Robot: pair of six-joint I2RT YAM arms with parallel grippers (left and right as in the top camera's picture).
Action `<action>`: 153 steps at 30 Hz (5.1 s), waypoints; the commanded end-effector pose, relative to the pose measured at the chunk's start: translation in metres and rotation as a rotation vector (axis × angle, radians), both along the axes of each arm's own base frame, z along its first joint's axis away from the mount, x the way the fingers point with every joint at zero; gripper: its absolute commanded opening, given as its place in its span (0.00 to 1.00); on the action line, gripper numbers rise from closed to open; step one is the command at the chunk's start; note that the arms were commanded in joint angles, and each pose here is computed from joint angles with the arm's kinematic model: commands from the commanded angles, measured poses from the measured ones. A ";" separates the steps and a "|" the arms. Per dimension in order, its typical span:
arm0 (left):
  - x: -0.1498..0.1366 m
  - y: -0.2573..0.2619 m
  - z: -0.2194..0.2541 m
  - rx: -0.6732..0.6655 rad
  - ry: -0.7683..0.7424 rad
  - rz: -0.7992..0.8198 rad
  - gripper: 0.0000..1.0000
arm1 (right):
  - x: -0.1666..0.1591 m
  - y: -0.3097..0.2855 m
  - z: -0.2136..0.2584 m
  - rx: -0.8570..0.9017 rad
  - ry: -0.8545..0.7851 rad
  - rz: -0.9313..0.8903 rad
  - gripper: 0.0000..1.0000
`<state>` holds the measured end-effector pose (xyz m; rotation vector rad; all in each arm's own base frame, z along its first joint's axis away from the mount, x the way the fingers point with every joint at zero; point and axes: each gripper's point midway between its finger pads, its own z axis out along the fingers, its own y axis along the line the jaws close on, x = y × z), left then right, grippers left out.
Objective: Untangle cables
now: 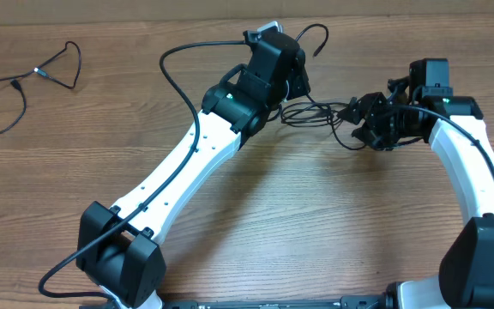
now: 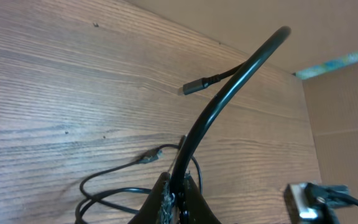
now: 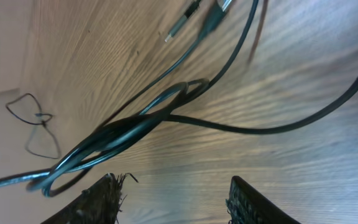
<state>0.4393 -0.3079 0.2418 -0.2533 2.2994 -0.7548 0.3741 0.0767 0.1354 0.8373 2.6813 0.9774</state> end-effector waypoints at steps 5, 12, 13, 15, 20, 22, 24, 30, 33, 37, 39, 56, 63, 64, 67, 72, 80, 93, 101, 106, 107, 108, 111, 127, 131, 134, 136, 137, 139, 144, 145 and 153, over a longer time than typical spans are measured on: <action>-0.007 -0.004 0.028 -0.054 -0.033 -0.048 0.04 | 0.010 0.004 0.003 0.096 0.047 -0.134 0.53; -0.008 -0.005 0.028 -0.085 -0.011 -0.037 0.04 | 0.009 0.007 -0.006 0.131 0.133 -0.207 0.42; -0.008 -0.005 0.028 -0.090 -0.008 -0.033 0.04 | 0.009 0.009 -0.009 0.130 0.143 -0.205 0.42; -0.008 -0.005 0.028 -0.103 0.002 -0.022 0.04 | 0.008 0.013 -0.015 0.131 0.163 -0.198 0.41; -0.010 -0.005 0.026 -0.124 0.033 0.004 0.04 | 0.005 0.026 -0.029 0.131 0.211 -0.174 0.39; -0.012 -0.002 0.020 -0.136 0.074 0.030 0.04 | 0.004 0.030 -0.031 0.134 0.226 -0.176 0.35; -0.018 0.001 0.009 -0.155 0.152 0.079 0.04 | 0.003 0.034 -0.031 0.144 0.244 -0.193 0.34; -0.028 0.005 -0.006 -0.169 0.252 0.131 0.04 | 0.002 0.040 -0.027 0.196 0.284 -0.220 0.31; -0.032 0.005 -0.011 -0.172 0.288 0.135 0.04 | 0.000 0.042 -0.027 0.210 0.294 -0.213 0.30; -0.035 0.005 -0.023 -0.163 0.331 0.149 0.04 | -0.002 0.048 -0.029 0.215 0.307 -0.197 0.30; -0.035 0.002 -0.030 -0.167 0.354 0.149 0.04 | -0.003 0.053 -0.034 0.213 0.324 -0.193 0.30; -0.048 -0.020 -0.090 -0.144 0.537 0.100 0.04 | 0.020 0.070 -0.052 0.186 0.283 -0.230 0.04; -0.043 -0.011 -0.094 -0.115 0.526 0.074 0.45 | 0.022 0.043 -0.067 -0.021 0.185 -0.173 0.04; -0.043 -0.010 -0.093 -0.114 0.525 0.053 0.63 | 0.022 0.039 -0.065 -0.036 0.179 -0.169 0.04; -0.040 -0.016 -0.084 -0.102 0.452 -0.131 0.87 | 0.023 0.014 -0.060 -0.145 0.190 -0.209 0.04; -0.053 -0.042 -0.050 -0.167 0.247 -0.586 0.98 | 0.029 -0.007 -0.034 -0.273 0.153 -0.188 0.04; -0.056 -0.042 -0.061 -0.065 0.195 -0.626 0.90 | 0.030 -0.004 0.016 -0.310 0.092 -0.032 0.04; -0.058 -0.064 -0.033 -0.192 0.127 -0.700 0.87 | 0.045 -0.008 0.104 -0.369 -0.102 0.065 0.04; -0.053 -0.061 -0.035 -0.262 0.251 -0.574 0.87 | 0.050 -0.020 0.103 -0.440 -0.115 0.033 0.04; -0.050 -0.061 -0.038 -0.260 0.277 -0.514 0.81 | 0.051 -0.020 0.104 -0.435 -0.116 0.029 0.04; -0.051 -0.062 -0.039 -0.256 0.276 -0.513 0.81 | 0.051 -0.020 0.104 -0.435 -0.116 0.030 0.04; -0.052 -0.064 -0.039 -0.254 0.274 -0.515 0.80 | 0.051 -0.019 0.104 -0.431 -0.116 0.032 0.04; -0.052 -0.068 -0.043 -0.242 0.288 -0.472 0.80 | 0.050 -0.015 0.105 -0.408 -0.117 0.042 0.04; -0.043 -0.075 -0.107 -0.151 0.393 -0.299 0.11 | 0.051 -0.007 0.119 -0.333 -0.172 0.102 0.04; -0.045 -0.051 -0.155 -0.017 0.477 -0.250 0.04 | 0.053 -0.051 0.134 -0.385 -0.179 0.022 0.04; -0.042 -0.014 -0.171 0.097 0.512 -0.202 0.04 | 0.048 -0.108 0.140 -0.479 -0.141 -0.110 0.04; -0.037 0.013 -0.176 0.165 0.526 -0.171 0.04 | 0.042 -0.147 0.141 -0.528 -0.110 -0.204 0.04; -0.035 0.025 -0.178 0.187 0.533 -0.156 0.04 | 0.039 -0.162 0.140 -0.535 -0.099 -0.239 0.04; -0.031 0.048 -0.182 0.215 0.563 -0.111 0.04 | 0.031 -0.190 0.140 -0.534 -0.076 -0.304 0.04; -0.020 0.109 -0.190 0.259 0.634 0.024 0.04 | 0.015 -0.236 0.140 -0.543 -0.045 -0.416 0.04; -0.018 0.117 -0.190 0.255 0.644 0.042 0.04 | 0.012 -0.243 0.140 -0.549 -0.040 -0.434 0.04; 0.001 0.163 -0.179 0.206 0.640 0.083 0.04 | 0.000 -0.261 0.138 -0.555 -0.009 -0.481 0.04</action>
